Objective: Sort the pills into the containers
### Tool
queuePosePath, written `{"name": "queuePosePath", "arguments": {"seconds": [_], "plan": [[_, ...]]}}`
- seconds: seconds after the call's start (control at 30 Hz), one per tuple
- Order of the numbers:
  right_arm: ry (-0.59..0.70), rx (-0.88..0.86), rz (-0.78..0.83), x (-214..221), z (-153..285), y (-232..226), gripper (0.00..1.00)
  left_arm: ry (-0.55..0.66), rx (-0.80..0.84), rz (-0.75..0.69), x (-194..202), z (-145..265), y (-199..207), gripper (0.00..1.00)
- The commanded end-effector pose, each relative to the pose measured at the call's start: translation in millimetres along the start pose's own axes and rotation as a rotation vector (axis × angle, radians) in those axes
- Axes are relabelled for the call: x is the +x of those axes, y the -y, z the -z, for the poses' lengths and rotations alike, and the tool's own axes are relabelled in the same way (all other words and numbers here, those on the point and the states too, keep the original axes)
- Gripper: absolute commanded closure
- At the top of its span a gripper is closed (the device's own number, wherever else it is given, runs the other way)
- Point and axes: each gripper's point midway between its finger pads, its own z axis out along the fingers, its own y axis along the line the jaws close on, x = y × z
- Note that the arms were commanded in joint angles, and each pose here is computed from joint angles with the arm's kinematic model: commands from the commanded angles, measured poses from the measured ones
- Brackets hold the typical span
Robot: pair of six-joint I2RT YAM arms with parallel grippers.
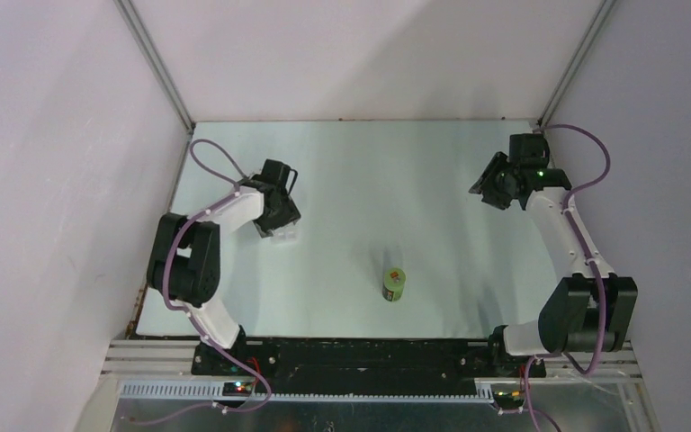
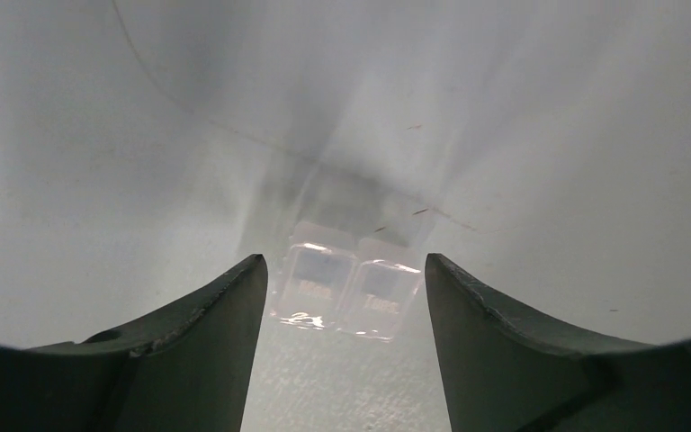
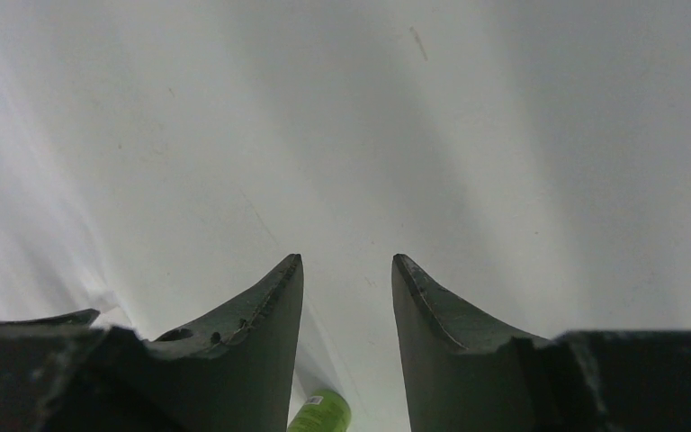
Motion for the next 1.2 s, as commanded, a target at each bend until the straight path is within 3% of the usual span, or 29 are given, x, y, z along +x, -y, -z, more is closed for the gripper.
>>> {"name": "queuePosePath", "arguments": {"seconds": [0.0,0.47,0.6,0.7,0.77,0.93,1.07,1.17], "plan": [[-0.017,-0.014,0.019,11.4,-6.7,-15.6,0.55,0.012,-0.014,0.017,5.6,-5.4,-6.4,0.3],[-0.063,-0.088,0.144,54.0,-10.5,-63.0,0.6,-0.062,0.185,-0.065,44.8,-5.4,10.7,0.46],[-0.107,-0.201,0.285,87.4,-15.2,-101.8,0.62,-0.038,0.245,-0.091,52.2,4.0,9.0,0.45],[-0.156,-0.338,0.418,125.5,-17.8,-142.0,0.62,0.004,0.227,-0.078,38.5,12.4,1.4,0.35],[-0.191,-0.416,0.504,151.6,-19.7,-163.5,0.57,0.04,0.209,-0.039,23.8,20.7,-5.9,0.28],[-0.271,-0.657,0.713,218.9,-15.7,-218.2,0.36,0.137,0.148,0.103,-15.5,43.2,-35.8,0.27],[-0.287,-0.704,0.871,276.5,-30.8,-250.9,0.24,0.206,0.14,0.17,-34.2,69.7,-57.1,0.28],[-0.234,-0.69,0.975,291.9,-42.0,-274.1,0.16,0.229,0.145,0.191,-38.1,83.8,-68.7,0.28]]}}
